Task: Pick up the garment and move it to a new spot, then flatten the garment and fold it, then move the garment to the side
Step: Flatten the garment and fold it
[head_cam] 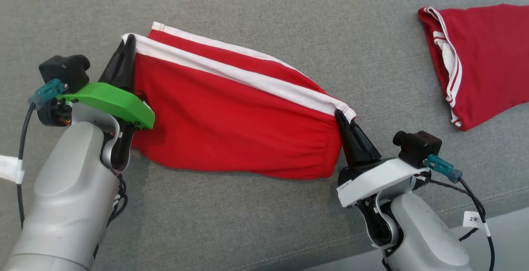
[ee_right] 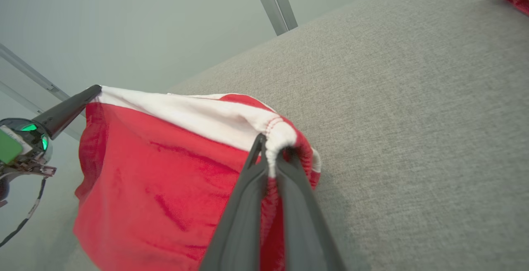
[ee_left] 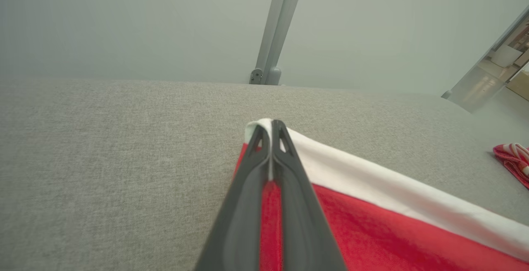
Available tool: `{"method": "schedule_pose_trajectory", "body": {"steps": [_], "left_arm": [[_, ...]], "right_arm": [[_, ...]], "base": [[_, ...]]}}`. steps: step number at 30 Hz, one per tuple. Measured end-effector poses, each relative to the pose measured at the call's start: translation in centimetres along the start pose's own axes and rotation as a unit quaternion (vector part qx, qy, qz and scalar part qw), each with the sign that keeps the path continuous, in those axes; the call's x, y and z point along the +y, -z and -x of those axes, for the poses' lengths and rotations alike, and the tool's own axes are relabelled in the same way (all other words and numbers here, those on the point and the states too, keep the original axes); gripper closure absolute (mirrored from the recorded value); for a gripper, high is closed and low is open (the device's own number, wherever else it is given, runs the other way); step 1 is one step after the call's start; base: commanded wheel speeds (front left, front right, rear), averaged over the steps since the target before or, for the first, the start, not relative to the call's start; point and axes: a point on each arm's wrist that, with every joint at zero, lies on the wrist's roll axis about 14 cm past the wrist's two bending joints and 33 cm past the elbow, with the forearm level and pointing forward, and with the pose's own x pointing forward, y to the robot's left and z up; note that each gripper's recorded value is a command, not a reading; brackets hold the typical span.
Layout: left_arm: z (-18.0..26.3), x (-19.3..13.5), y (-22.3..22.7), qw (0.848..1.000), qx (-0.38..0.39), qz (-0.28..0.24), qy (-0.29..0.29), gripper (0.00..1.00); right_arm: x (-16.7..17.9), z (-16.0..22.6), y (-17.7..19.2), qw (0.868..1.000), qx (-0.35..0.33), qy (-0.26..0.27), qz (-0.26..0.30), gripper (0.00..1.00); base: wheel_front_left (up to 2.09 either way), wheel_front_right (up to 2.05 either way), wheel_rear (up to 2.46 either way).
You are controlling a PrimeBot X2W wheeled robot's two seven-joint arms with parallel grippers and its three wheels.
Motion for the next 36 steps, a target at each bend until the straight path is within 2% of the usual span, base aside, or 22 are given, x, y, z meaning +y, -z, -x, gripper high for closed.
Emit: {"method": "schedule_pose_trajectory", "body": {"steps": [8, 19, 20, 21, 23, 24, 25, 36], "left_arm": [[-3.5, 0.7, 3.4, 0.999, 0.042, -0.003, 0.002, 1.0], [-5.3, 0.6, 4.2, 0.998, 0.059, -0.027, 0.009, 1.0], [-5.3, 0.5, 4.4, 0.997, 0.065, -0.036, 0.011, 0.76], [-5.3, 0.4, 4.4, 0.997, 0.066, -0.037, 0.011, 0.61], [-5.5, 0.2, 4.3, 0.997, 0.068, -0.041, 0.013, 0.06], [-5.5, -0.1, 4.4, 0.996, 0.071, -0.048, 0.017, 0.0], [-5.6, -0.4, 4.4, 0.996, 0.072, -0.056, 0.022, 0.0], [-5.6, -2.5, 3.8, 0.993, 0.076, -0.076, 0.041, 0.0]], "right_arm": [[-2.3, -1.3, 1.6, 0.999, 0.023, 0.024, -0.009, 1.0], [-2.9, -2.0, 1.8, 0.999, 0.031, 0.028, -0.009, 1.0], [-2.8, -2.0, 1.7, 0.999, 0.029, 0.027, -0.008, 1.0], [-2.7, -2.0, 1.6, 0.999, 0.028, 0.026, -0.008, 0.83], [-2.7, -2.0, 1.4, 0.999, 0.027, 0.025, -0.006, 0.52], [-2.6, -2.0, 1.3, 0.999, 0.026, 0.024, -0.004, 0.07], [-2.5, -1.9, 1.3, 0.999, 0.026, 0.022, -0.002, 0.0], [-2.8, -1.2, 0.6, 0.999, 0.021, 0.027, 0.021, 0.0]], "base": [[0.0, 0.0, 0.0], [0.0, 0.0, 0.0], [0.0, 0.0, 0.0], [0.0, 0.0, 0.0], [0.0, 0.0, 0.0], [0.0, 0.0, 0.0], [0.0, 0.0, 0.0], [0.0, 0.0, 0.0]]}}
